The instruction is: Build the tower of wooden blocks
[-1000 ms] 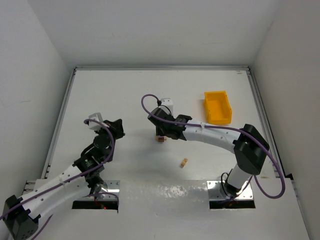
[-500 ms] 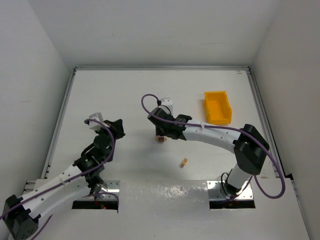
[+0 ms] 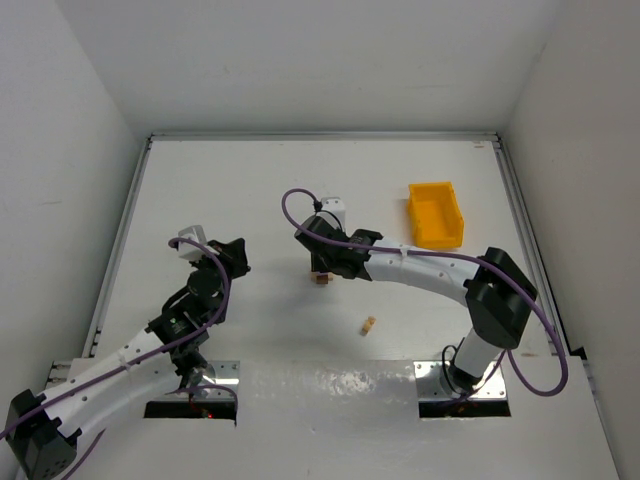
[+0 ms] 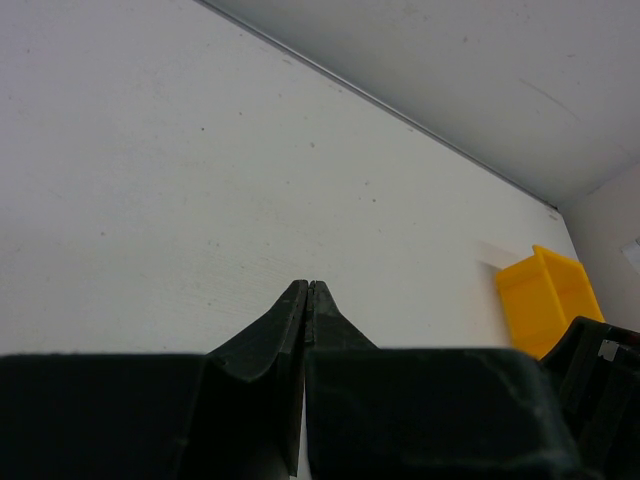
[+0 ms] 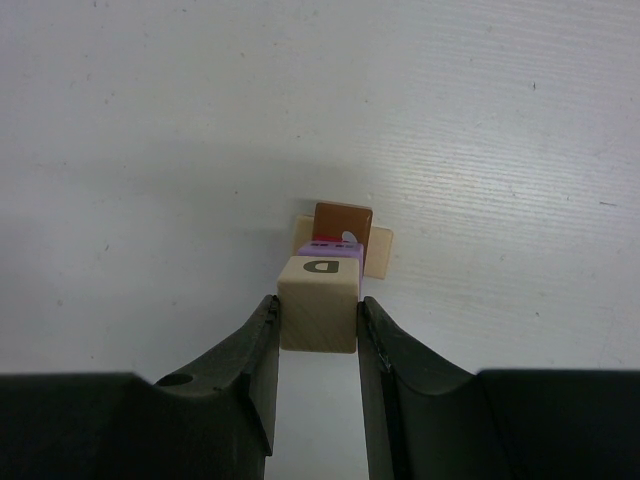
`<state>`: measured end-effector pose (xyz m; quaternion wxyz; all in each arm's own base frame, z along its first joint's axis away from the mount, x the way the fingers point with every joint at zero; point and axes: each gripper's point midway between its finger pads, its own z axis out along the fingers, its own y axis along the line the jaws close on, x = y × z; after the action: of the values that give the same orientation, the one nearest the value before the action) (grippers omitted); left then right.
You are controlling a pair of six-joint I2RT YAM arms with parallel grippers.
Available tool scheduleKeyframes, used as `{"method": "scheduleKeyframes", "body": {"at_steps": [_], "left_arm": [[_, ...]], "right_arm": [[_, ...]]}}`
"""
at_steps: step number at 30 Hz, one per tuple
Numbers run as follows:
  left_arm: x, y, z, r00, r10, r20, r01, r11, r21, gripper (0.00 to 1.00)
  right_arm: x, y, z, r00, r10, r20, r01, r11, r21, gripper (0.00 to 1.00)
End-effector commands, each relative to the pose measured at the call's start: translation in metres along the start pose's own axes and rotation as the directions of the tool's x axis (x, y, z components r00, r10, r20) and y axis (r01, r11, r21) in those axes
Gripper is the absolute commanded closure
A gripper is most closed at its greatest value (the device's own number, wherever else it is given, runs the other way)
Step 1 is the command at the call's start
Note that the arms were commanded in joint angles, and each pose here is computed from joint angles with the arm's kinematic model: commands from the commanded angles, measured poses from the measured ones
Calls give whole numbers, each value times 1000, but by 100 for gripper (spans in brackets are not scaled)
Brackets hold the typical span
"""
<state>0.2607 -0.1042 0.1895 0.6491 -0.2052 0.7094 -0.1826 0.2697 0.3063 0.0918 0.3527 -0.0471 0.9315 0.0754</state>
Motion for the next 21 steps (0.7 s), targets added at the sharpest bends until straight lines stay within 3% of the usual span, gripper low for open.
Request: {"method": "scheduleKeyframes", "body": {"at_steps": [1,21], "left_arm": [[-7,-10,-2,999,-31,14,31,999,32,100],[-7,-10,-2,999,-33,14,32,999,33,100]], "right_arm": [[-15,13,-6,999,37,38,-35,999,-39,72],[-15,15,-4,999,37,36,-35,998,-47,71]]}}
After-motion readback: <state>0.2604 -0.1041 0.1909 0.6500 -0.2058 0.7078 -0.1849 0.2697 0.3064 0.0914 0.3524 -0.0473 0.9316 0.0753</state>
